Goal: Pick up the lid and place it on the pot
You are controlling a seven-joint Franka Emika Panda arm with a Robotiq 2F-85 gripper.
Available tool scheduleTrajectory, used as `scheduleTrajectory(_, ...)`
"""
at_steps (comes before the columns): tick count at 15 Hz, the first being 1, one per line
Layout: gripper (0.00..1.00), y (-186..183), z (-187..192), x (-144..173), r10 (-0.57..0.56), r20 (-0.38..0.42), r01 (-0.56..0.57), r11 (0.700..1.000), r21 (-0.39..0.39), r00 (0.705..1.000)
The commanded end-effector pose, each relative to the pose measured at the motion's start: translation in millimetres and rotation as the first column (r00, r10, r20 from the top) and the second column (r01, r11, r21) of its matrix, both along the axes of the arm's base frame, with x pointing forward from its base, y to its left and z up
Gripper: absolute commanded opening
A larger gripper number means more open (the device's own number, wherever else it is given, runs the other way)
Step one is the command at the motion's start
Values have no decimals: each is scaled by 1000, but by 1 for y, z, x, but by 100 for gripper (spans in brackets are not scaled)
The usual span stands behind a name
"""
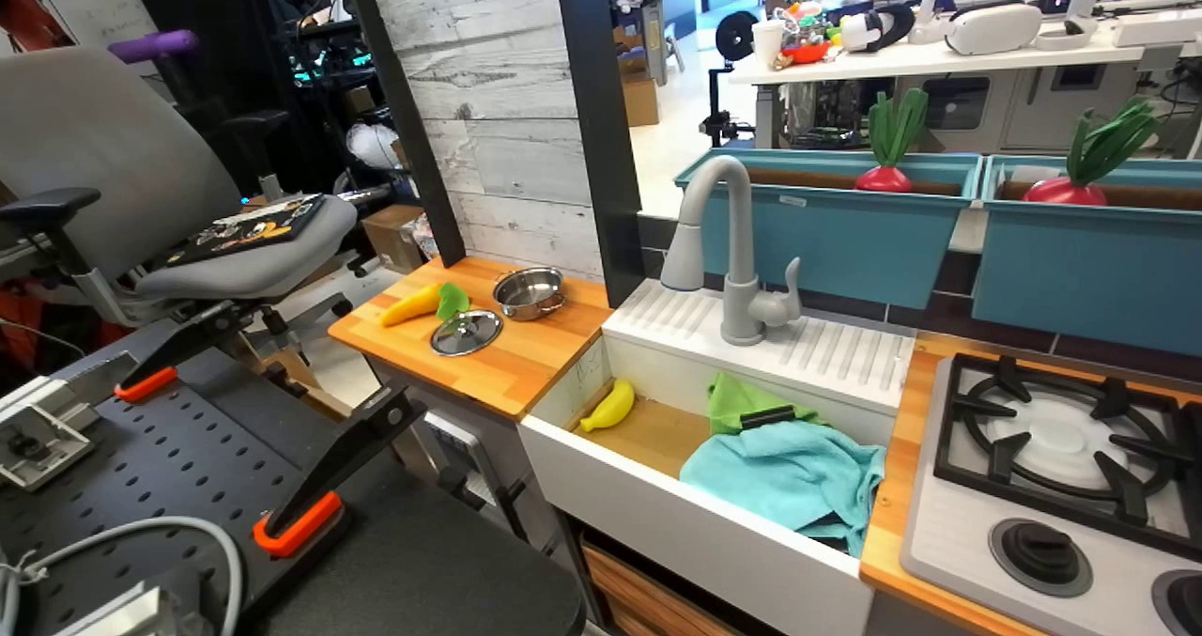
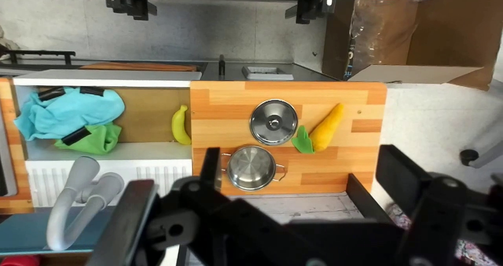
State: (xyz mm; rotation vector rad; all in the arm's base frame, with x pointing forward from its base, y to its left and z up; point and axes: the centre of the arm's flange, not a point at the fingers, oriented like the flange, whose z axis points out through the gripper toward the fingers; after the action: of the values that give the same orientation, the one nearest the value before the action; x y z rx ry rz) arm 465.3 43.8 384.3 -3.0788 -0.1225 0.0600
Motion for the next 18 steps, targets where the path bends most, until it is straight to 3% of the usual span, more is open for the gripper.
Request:
scheduleTrajectory(1, 100, 13, -46, 11, 17, -10, -16, 999, 35, 1000)
scheduleTrajectory(7, 100, 22, -118, 17, -6, -56, 10, 998, 62, 998)
scheduleTrajectory(11, 100, 32, -174, 28, -11, -97, 14, 999, 40, 995)
scheduleTrajectory(18, 100, 45, -256, 47, -63, -115, 69, 997, 47, 991)
